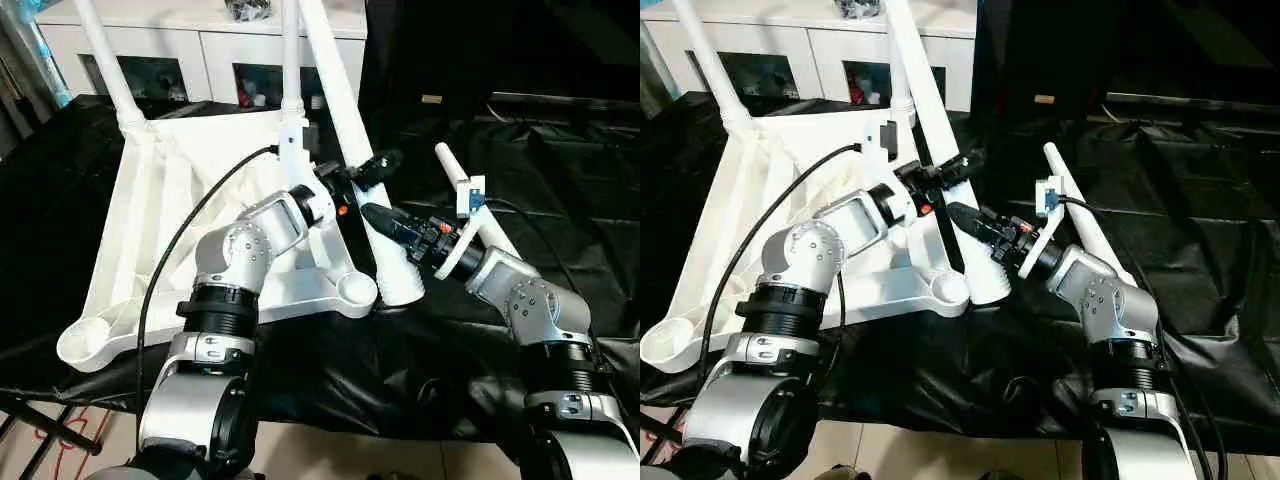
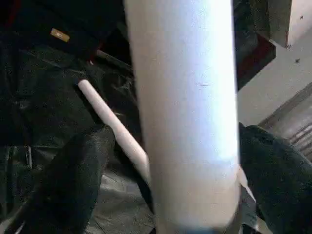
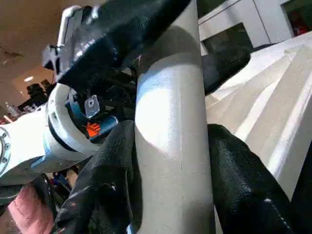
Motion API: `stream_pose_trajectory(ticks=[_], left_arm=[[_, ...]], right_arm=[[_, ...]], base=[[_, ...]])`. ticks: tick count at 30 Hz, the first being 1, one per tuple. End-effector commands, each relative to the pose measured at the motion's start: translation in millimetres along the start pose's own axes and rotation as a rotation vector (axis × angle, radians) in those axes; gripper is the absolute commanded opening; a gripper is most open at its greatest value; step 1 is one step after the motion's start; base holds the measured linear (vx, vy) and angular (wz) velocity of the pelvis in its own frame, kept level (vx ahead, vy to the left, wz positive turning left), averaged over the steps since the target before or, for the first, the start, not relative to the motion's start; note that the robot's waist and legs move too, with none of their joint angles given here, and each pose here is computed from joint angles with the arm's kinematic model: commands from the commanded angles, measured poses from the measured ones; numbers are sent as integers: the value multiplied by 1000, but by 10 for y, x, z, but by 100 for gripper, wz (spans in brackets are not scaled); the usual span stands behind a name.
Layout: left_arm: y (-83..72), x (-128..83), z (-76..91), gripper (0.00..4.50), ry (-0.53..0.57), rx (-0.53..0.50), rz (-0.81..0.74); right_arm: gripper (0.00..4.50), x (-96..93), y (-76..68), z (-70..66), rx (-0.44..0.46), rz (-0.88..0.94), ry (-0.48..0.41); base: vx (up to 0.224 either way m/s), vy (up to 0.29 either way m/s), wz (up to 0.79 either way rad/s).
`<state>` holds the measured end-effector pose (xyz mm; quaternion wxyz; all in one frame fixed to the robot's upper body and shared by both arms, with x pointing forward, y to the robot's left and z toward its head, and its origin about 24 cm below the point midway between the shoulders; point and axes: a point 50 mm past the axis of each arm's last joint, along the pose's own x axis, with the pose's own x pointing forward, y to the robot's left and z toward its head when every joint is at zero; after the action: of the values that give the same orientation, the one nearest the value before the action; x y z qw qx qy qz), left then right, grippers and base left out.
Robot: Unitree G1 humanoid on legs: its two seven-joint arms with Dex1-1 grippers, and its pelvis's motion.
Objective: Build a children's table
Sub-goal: Pick table leg
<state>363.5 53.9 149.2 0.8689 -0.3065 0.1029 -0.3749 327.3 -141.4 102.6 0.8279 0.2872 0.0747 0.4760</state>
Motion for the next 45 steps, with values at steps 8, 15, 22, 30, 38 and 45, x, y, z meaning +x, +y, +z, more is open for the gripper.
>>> stream_pose_trajectory(ticks=[8, 15, 22, 30, 38, 45], left_arm=[[-24, 10, 88, 352, -23, 36, 15], [-79, 14, 127, 283, -43, 56, -21], [-123, 4, 229, 239, -30, 198, -32], [-253, 42, 294, 187, 12, 368, -72], [-352, 62, 311, 181, 8, 367, -127], [-391, 51, 269, 181, 28, 362, -163]], right_arm=[[181, 14, 51, 81, -31, 23, 2], [237, 31, 66, 109, -38, 21, 17], [296, 21, 78, 171, -120, -12, 92], [333, -74, 82, 141, -153, -43, 309], [333, -41, 24, 79, -172, -96, 396], [333, 24, 15, 66, -173, -90, 387]], base=[[0, 0, 0], [0, 0, 0], [0, 0, 0], [0, 0, 0], [0, 0, 0], [0, 0, 0]])
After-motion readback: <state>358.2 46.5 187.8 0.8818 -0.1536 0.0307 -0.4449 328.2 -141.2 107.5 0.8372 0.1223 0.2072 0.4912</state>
